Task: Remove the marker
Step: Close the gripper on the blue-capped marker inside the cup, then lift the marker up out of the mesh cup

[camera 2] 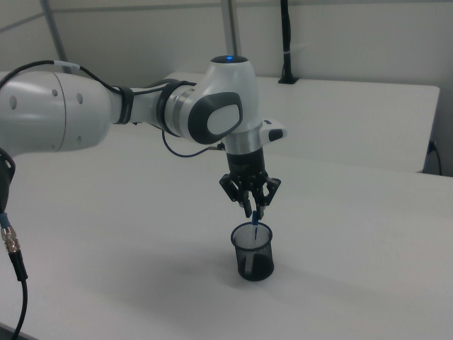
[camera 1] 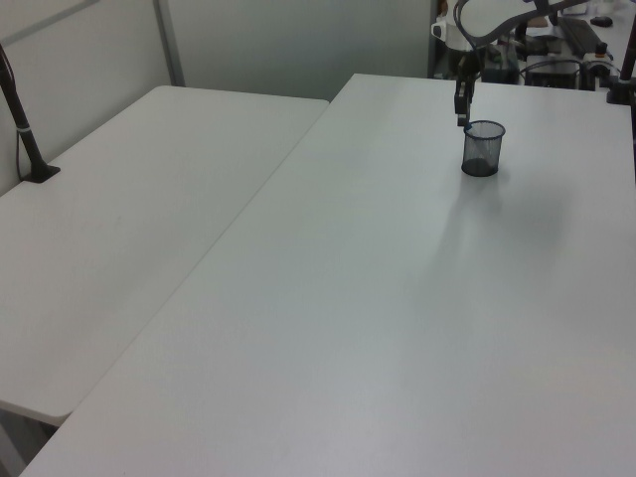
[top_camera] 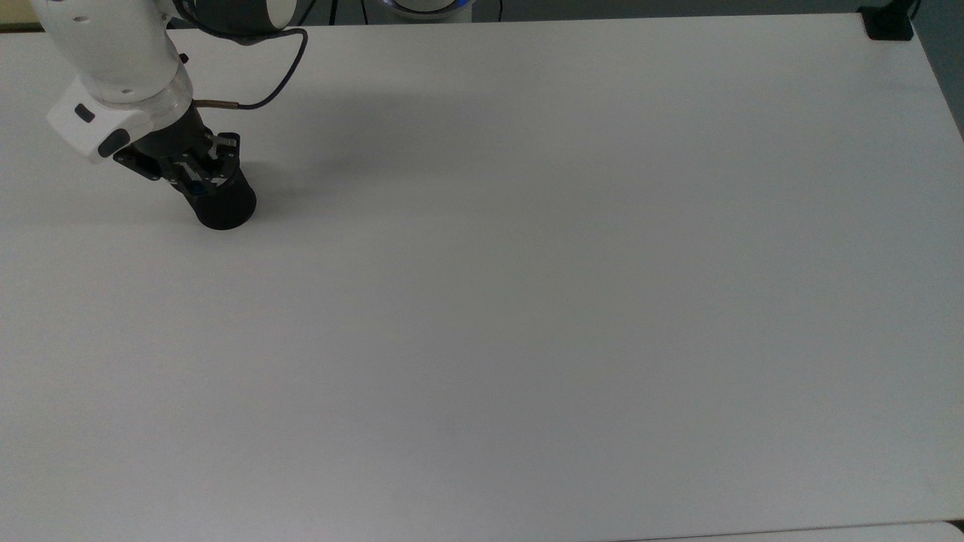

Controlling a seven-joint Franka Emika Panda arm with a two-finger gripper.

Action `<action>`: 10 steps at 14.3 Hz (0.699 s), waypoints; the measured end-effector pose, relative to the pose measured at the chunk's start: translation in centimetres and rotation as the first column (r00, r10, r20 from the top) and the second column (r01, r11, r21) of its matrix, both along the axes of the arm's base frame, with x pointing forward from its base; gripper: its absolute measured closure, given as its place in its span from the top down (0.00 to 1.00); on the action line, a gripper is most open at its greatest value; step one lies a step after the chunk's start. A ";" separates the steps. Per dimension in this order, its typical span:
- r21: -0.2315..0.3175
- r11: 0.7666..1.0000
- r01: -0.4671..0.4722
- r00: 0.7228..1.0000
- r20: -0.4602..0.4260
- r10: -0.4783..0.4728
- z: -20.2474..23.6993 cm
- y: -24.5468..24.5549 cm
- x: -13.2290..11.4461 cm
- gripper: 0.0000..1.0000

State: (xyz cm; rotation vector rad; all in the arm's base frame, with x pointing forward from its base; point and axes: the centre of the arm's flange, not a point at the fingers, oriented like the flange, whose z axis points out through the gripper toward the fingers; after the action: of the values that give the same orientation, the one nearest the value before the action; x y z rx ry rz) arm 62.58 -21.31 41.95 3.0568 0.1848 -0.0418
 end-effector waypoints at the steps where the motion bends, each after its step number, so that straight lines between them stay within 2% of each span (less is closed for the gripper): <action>1: 0.000 1.000 -0.012 1.000 -0.002 0.012 0.0 0.0 0.0 0.26; 2: 0.000 1.000 -0.021 1.000 -0.003 0.021 0.0 -0.1 0.0 0.17; 7: 0.002 0.999 -0.032 0.999 -0.011 0.033 0.1 -0.4 -0.3 0.17; 10: 0.000 1.000 -0.018 1.000 -0.005 0.018 1.7 -1.9 -1.1 0.17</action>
State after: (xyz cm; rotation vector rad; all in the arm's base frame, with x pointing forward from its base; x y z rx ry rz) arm 61.49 -23.22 43.62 3.0546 0.2132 -0.0491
